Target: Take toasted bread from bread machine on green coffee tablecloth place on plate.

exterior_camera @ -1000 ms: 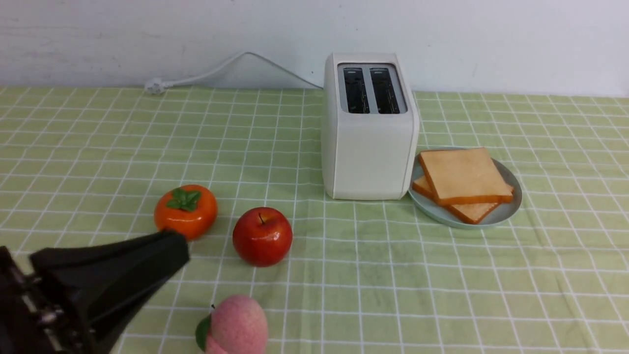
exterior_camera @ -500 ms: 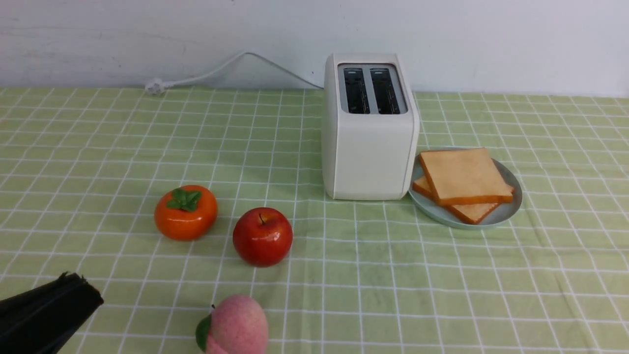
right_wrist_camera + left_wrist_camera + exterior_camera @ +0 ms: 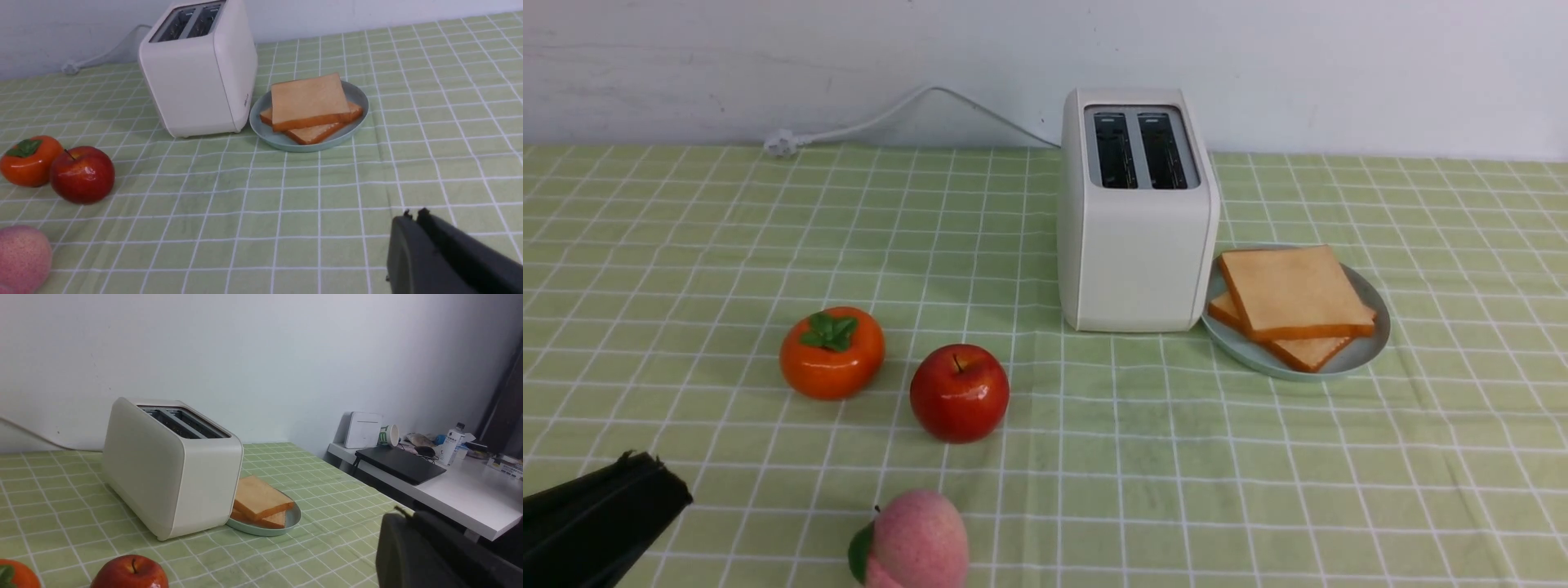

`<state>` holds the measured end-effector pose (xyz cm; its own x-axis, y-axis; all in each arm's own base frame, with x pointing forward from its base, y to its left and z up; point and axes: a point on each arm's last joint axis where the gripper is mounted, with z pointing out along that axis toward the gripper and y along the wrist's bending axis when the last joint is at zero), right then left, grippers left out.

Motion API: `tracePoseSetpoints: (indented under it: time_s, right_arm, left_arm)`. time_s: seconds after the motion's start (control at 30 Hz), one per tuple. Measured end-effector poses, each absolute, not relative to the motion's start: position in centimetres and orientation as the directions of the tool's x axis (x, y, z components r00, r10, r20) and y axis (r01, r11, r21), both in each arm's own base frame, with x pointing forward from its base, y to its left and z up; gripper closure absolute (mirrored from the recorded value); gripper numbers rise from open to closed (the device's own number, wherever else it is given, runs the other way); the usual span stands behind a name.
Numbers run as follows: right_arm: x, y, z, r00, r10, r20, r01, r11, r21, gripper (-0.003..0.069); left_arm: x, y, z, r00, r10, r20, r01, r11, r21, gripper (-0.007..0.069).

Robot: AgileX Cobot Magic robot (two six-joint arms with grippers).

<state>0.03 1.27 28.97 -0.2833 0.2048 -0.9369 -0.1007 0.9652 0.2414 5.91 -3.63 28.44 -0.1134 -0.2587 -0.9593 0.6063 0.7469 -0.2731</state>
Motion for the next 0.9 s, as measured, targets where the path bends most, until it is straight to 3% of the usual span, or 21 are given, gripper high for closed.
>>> tracePoseSetpoints:
  time_s: [0.17, 0.33, 0.43, 0.63, 0.9]
  right_arm:
    - [0.6, 1.2, 27.7, -0.319, 0.2, -0.926, -0.087, 0.967, 0.239, 0.0645]
    - [1.6, 0.7, 27.4, -0.225, 0.16, -0.961, -0.059, 0.982, 0.178, 0.0662]
    - [3.6, 0.4, 24.2, -0.185, 0.096, -0.978, -0.038, 0.994, 0.104, 0.0677]
    - [5.2, 0.3, 17.5, -0.272, 0.137, -0.952, 0.001, 0.99, 0.142, 0.0678]
    - [5.2, 0.2, 17.4, -0.293, 0.139, -0.946, 0.015, 0.99, 0.141, 0.0678]
  left_arm:
    - [5.9, -3.6, 28.4, -0.113, -0.259, -0.959, 0.606, 0.747, -0.273, 0.0613]
    - [5.9, -3.6, 28.4, -0.113, -0.259, -0.959, 0.606, 0.747, -0.273, 0.0608]
    - [5.9, -3.6, 28.4, -0.113, -0.259, -0.959, 0.606, 0.747, -0.273, 0.0608]
    - [5.9, -3.6, 28.4, -0.114, -0.258, -0.959, 0.607, 0.747, -0.273, 0.0603]
    - [5.9, -3.6, 28.4, -0.114, -0.258, -0.959, 0.606, 0.747, -0.273, 0.0601]
